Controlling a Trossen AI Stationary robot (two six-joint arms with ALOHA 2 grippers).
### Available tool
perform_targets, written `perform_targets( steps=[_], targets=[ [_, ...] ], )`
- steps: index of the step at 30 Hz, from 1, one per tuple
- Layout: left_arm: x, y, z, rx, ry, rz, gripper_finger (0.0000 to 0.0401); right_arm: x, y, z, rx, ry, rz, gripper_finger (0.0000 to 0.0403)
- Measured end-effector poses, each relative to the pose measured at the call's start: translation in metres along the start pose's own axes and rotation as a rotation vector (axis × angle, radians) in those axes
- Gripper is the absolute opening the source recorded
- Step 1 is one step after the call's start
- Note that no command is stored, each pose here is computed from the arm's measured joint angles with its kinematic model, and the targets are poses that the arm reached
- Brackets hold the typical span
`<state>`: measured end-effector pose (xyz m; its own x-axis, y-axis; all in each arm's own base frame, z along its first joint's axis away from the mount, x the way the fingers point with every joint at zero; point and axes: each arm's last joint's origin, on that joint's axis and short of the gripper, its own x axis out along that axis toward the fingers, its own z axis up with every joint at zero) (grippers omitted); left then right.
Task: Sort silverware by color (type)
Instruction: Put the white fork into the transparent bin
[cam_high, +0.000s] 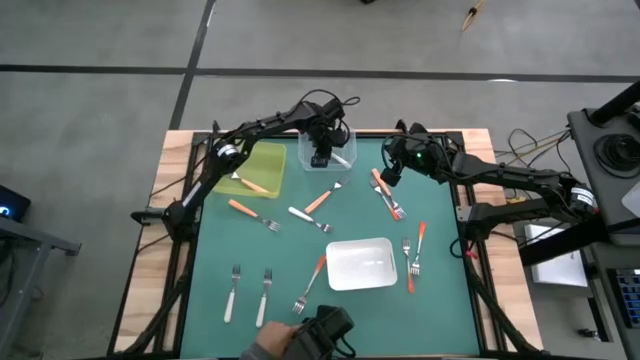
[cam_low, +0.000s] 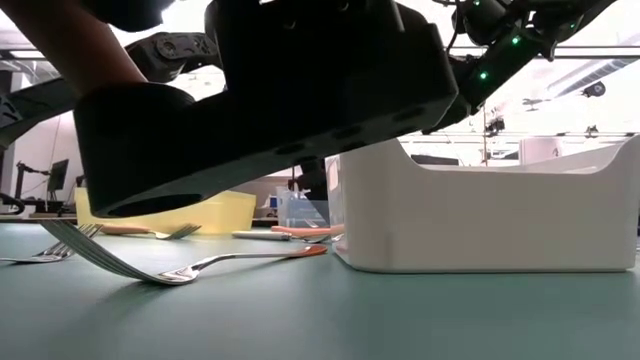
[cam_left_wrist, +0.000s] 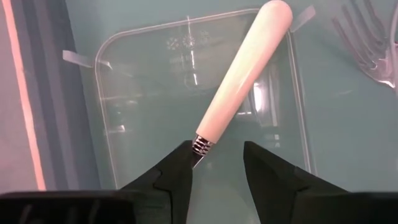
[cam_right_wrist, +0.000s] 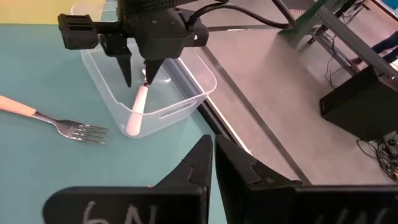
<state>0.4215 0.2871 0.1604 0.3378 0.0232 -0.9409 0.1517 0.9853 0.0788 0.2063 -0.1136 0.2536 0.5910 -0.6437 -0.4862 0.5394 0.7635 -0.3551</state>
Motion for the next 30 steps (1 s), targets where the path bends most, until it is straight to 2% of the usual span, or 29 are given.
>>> perform_targets(
  steps=[7, 19, 30],
  targets=[
    [0.002, 0.002, 0.000, -0.007, -0.014, 0.021, 0.0100, 0.000, 0.000, 0.000, 0.000, 0.000, 0.000, 0.0011],
    [0.012, 0.004, -0.005, -0.028, -0.030, 0.040, 0.0102, 0.000, 0.000, 0.000, -0.004, 0.000, 0.000, 0.0011],
    [0.011, 0.004, -0.005, -0.062, -0.014, 0.051, 0.0010, 0.000, 0.000, 0.000, -0.004, 0.000, 0.000, 0.0011]
  ],
)
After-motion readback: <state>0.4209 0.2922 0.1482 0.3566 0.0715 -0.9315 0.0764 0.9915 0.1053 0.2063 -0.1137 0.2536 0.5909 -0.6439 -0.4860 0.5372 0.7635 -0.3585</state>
